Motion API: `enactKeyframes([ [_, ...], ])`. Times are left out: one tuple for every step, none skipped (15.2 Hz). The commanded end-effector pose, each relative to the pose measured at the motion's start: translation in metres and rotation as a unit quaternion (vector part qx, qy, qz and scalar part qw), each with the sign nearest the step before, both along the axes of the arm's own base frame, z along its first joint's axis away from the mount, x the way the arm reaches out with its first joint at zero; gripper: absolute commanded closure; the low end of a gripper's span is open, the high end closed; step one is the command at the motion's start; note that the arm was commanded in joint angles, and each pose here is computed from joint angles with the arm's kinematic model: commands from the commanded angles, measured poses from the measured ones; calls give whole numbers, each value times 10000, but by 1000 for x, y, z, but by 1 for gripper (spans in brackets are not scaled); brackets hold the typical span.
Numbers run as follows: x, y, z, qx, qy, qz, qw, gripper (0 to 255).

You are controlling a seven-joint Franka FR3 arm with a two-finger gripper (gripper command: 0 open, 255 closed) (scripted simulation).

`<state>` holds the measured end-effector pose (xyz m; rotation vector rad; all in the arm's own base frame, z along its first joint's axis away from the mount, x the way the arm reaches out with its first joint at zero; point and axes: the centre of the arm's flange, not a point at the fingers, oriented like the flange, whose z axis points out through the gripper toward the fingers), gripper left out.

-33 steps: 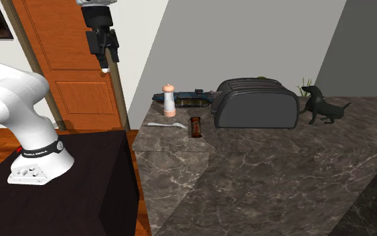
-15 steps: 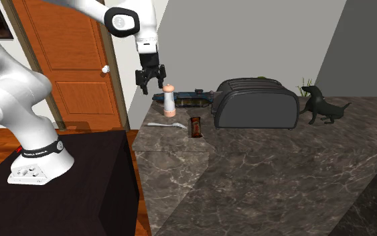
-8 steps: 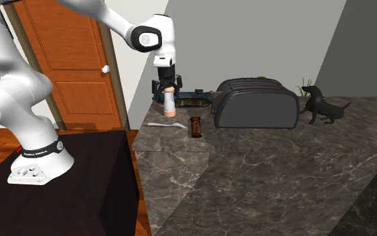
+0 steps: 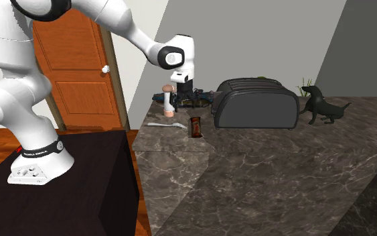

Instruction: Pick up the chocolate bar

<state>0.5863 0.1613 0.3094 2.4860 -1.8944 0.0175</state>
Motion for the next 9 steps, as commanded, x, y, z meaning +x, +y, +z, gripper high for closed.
enactKeyframes([
  [21,-2,-21,5,9,-387,9992,0],
  [31,-4,-29,11,13,-569,9984,0],
  [41,-5,-38,16,16,-751,9972,0],
  [51,-8,-46,22,20,-932,9956,0],
  [59,-10,-54,27,23,-1084,9941,0],
  [59,-10,-59,27,23,-1084,9941,0],
  [59,-10,-64,27,23,-1084,9941,0],
  [59,-10,-69,27,23,-1084,9941,0],
  [59,-10,-75,27,23,-1084,9941,0],
])
